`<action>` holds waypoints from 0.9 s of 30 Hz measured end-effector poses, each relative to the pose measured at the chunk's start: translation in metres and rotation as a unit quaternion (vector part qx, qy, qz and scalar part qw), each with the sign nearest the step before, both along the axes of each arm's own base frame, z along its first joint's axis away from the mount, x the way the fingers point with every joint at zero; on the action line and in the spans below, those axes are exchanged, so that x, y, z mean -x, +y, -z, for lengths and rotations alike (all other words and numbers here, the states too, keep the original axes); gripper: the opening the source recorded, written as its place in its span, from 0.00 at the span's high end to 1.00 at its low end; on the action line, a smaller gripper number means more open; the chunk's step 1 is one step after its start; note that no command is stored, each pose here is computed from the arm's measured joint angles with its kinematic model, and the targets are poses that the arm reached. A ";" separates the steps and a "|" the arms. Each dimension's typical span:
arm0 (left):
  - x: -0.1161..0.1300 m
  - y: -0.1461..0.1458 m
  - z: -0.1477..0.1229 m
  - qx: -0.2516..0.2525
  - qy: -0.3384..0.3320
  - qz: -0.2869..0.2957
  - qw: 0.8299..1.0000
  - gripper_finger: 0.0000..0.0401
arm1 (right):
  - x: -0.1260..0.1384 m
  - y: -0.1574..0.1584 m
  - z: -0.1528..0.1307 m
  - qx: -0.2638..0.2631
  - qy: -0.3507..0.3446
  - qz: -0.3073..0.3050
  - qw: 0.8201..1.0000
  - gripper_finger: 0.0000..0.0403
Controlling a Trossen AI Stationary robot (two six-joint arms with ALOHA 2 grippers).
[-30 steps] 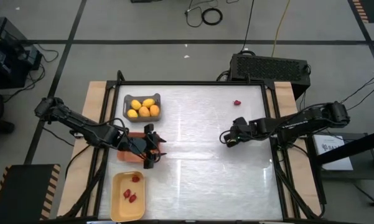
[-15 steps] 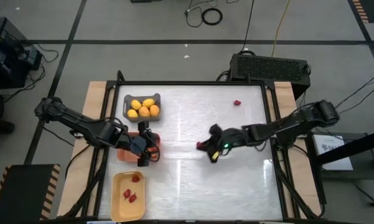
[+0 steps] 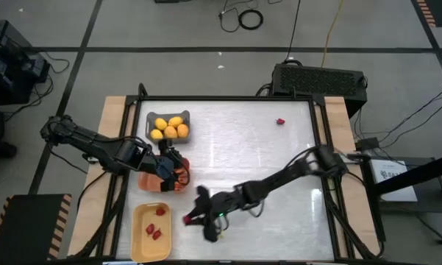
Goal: Sort produce into baskets
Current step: Put the red chili pepper into the yellow bin
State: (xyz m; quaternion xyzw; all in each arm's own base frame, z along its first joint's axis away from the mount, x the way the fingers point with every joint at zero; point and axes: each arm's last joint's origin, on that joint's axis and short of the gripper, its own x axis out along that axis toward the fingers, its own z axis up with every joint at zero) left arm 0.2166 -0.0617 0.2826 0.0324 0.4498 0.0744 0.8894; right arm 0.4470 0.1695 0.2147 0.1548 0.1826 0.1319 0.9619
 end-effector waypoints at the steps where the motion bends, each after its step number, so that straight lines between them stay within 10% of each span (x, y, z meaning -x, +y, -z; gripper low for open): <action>1: 0.000 0.001 0.000 -0.001 0.003 -0.001 1.000 0.36 | -0.010 0.005 0.001 0.005 -0.008 -0.011 1.000 0.84; 14: 0.004 0.013 0.004 -0.015 0.040 -0.026 0.999 0.36 | -0.091 0.021 0.022 0.050 -0.091 -0.024 0.994 0.84; 27: 0.002 0.023 0.004 -0.018 0.042 -0.046 0.998 0.36 | -0.107 0.018 0.044 0.053 -0.086 -0.016 0.995 0.81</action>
